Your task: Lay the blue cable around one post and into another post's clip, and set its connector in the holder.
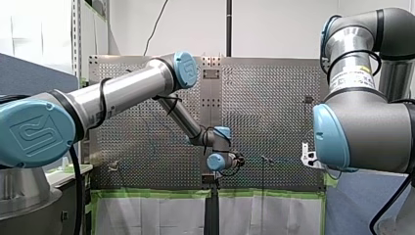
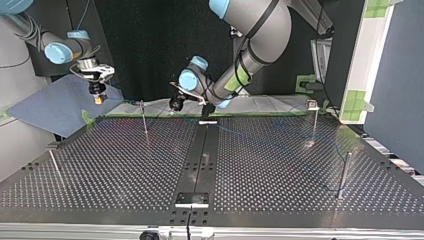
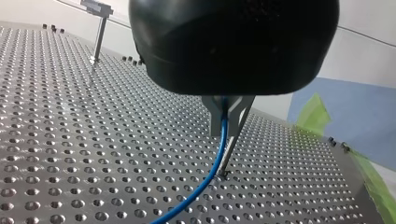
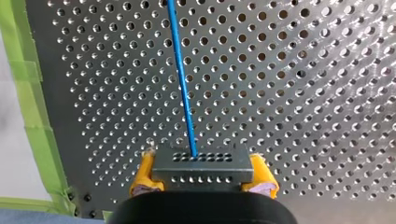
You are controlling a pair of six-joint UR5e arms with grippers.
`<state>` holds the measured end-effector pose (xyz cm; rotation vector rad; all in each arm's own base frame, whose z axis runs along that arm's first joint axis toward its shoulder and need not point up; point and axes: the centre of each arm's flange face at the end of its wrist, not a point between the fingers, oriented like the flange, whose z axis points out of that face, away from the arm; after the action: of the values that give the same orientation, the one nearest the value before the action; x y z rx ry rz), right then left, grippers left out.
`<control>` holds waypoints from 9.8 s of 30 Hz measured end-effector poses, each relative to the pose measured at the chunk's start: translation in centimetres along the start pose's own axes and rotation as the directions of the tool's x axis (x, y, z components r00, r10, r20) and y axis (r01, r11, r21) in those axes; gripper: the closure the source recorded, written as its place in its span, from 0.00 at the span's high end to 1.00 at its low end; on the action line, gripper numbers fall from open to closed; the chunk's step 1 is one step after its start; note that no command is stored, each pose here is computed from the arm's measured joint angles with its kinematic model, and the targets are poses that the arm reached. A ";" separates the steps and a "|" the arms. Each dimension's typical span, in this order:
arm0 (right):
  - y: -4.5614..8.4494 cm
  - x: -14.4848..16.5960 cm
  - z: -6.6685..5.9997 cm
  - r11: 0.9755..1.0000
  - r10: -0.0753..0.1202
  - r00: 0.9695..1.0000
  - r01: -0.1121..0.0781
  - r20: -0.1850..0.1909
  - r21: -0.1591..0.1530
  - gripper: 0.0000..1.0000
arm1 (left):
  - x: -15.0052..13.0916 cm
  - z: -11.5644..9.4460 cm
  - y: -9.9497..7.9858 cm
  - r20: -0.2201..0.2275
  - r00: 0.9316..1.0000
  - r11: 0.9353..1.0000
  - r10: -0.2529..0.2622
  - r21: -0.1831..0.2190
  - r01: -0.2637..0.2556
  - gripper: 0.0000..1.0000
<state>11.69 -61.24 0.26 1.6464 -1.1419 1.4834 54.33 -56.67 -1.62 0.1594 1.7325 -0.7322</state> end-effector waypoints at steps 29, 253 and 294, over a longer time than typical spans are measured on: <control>0.1 0.5 0.5 1.000 -0.005 1.000 0.005 0.010 0.006 0.00 | 0.2 -0.4 0.1 -0.045 0.998 0.999 0.032 -0.013 -0.033 1.00; -0.7 1.1 5.7 0.998 -0.048 0.999 0.047 0.017 0.044 0.00 | -2.2 -4.9 2.5 -0.371 0.903 0.967 0.218 -0.041 -0.251 0.00; 0.1 1.7 6.3 0.998 -0.068 0.997 0.068 -0.029 0.002 0.00 | -3.2 -0.2 4.8 -0.269 0.960 0.990 0.073 -0.094 -0.102 0.00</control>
<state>14.30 -67.21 0.90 1.6442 -1.0582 1.4618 57.38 -51.96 -0.56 0.2692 2.0016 -0.5703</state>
